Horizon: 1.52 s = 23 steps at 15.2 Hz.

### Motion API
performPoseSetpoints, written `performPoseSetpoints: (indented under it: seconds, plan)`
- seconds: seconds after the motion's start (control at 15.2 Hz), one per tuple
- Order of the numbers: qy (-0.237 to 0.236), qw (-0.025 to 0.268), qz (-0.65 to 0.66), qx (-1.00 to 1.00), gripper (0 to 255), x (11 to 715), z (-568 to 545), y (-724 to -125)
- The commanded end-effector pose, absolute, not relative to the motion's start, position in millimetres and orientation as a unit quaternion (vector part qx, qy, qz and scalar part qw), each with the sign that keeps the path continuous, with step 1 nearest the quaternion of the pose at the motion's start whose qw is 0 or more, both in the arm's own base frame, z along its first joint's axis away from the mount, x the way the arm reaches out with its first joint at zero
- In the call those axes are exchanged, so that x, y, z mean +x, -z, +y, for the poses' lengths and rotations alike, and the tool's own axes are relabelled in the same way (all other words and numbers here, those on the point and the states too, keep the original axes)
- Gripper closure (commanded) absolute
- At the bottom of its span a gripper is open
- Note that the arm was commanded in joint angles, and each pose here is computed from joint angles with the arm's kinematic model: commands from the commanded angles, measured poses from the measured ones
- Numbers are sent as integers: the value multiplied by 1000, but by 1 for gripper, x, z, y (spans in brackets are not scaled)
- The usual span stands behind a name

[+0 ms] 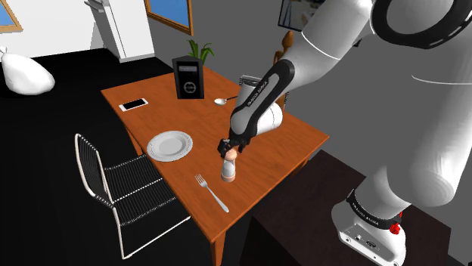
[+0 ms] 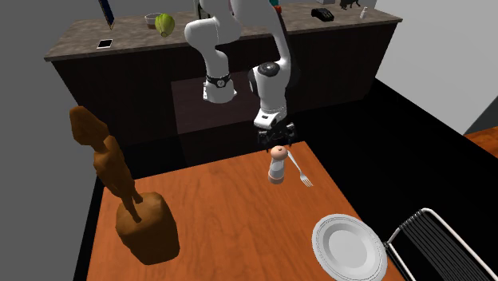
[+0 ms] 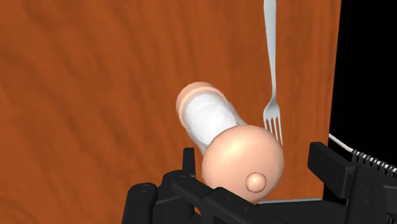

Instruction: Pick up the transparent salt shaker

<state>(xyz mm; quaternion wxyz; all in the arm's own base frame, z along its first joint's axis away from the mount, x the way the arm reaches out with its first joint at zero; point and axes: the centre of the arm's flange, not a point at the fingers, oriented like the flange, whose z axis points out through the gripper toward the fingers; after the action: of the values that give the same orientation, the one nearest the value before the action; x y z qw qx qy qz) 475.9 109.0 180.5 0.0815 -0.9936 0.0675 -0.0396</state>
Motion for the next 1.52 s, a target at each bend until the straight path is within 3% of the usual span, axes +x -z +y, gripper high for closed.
performPoseSetpoints:
  seconds: [0.0,0.13,0.2,0.79,1.45]
  plan:
    - [40,82,67,-994,0,476,108,-170]
    - [40,82,67,-994,0,476,108,-166]
    - [40,82,68,-994,255,476,108,-168]
    - [40,82,67,-994,255,476,108,-166]
    - [40,82,67,-994,255,476,108,-219]
